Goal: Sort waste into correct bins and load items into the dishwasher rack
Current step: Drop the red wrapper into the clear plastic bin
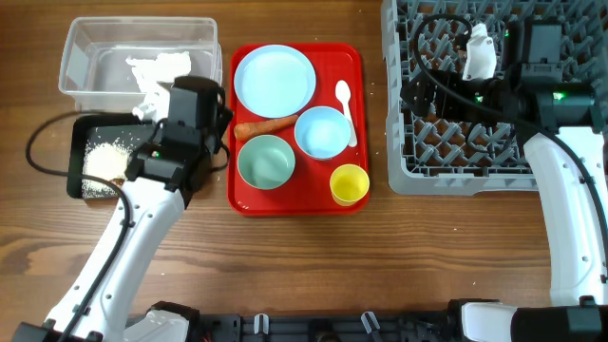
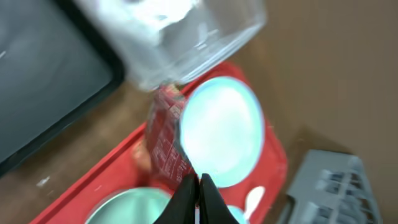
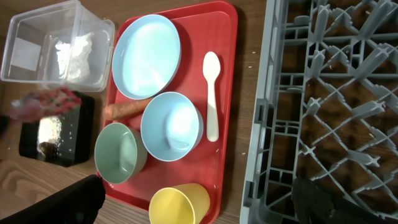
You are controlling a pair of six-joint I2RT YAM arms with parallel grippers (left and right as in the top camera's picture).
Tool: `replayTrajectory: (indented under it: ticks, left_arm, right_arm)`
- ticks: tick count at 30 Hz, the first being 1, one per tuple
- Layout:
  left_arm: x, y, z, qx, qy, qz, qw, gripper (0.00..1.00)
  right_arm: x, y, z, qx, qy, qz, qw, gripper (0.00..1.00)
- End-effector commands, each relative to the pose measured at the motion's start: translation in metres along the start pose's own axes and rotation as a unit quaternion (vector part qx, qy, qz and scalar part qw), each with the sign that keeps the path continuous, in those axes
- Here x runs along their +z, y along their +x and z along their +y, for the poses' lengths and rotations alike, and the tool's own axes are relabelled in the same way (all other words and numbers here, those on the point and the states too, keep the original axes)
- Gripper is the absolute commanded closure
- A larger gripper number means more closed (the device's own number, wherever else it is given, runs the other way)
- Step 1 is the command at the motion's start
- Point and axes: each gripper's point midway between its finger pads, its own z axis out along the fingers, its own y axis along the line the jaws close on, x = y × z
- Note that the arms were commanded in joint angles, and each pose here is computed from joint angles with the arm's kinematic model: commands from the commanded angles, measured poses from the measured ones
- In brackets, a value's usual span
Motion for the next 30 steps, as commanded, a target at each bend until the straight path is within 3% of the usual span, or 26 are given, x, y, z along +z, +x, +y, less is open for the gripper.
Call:
replayTrajectory:
  ticks: [1,6,9,14,15,16,17,18,22,24,26,30]
  left_arm:
    - [-0.015,-0.039,-0.024,0.03,0.036,-0.055,0.997,0.96]
    - [-0.021,-0.072,-0.052,0.037,0.096,-0.102,0.989,0.96]
    - [-0.015,-0.088,-0.049,0.024,0.094,-0.119,0.988,0.96]
    - [0.038,-0.111,-0.031,0.001,0.078,-0.119,0.99,0.96]
    - [0.049,-0.113,-0.029,-0.002,0.077,-0.121,0.99,0.86]
    - [0.057,-0.116,-0.028,-0.004,0.076,-0.124,0.989,0.52]
    - [0.065,-0.117,-0.027,-0.005,0.076,-0.126,0.989,0.23]
    - [0.069,-0.118,-0.027,-0.006,0.078,-0.128,0.989,0.04]
    - [0.07,-0.12,-0.031,-0.002,0.086,-0.13,0.988,0.01]
    - [0.067,-0.115,-0.045,0.042,0.107,-0.112,0.987,0.01]
    - [0.052,-0.108,-0.073,0.105,0.13,-0.086,0.982,0.01]
    - [0.004,-0.076,-0.108,0.261,0.092,-0.025,0.961,0.01]
  right_arm:
    - [0.005,0.002,-0.005,-0.005,0.006,0.006,1.0,0.0]
    - [0.005,0.001,-0.005,-0.006,0.006,0.004,1.0,0.0]
    - [0.005,0.001,-0.005,-0.006,0.006,0.004,1.0,0.0]
    - [0.005,-0.002,-0.005,-0.004,0.005,-0.001,1.0,0.0]
    - [0.005,-0.002,-0.005,-0.004,0.005,-0.001,1.0,0.0]
    - [0.005,-0.002,-0.005,-0.004,0.005,-0.001,1.0,0.0]
    - [0.005,-0.002,-0.005,-0.004,0.005,-0.001,1.0,0.0]
    - [0.005,-0.001,-0.005,-0.004,0.005,0.0,1.0,0.0]
    - [0.005,-0.001,-0.005,-0.004,0.005,0.0,1.0,0.0]
    - [0.005,-0.002,-0.005,-0.005,0.006,-0.001,1.0,0.0]
    - [0.005,-0.002,-0.005,-0.005,0.005,-0.001,1.0,0.0]
    - [0.005,-0.002,-0.005,-0.004,0.006,-0.001,1.0,0.0]
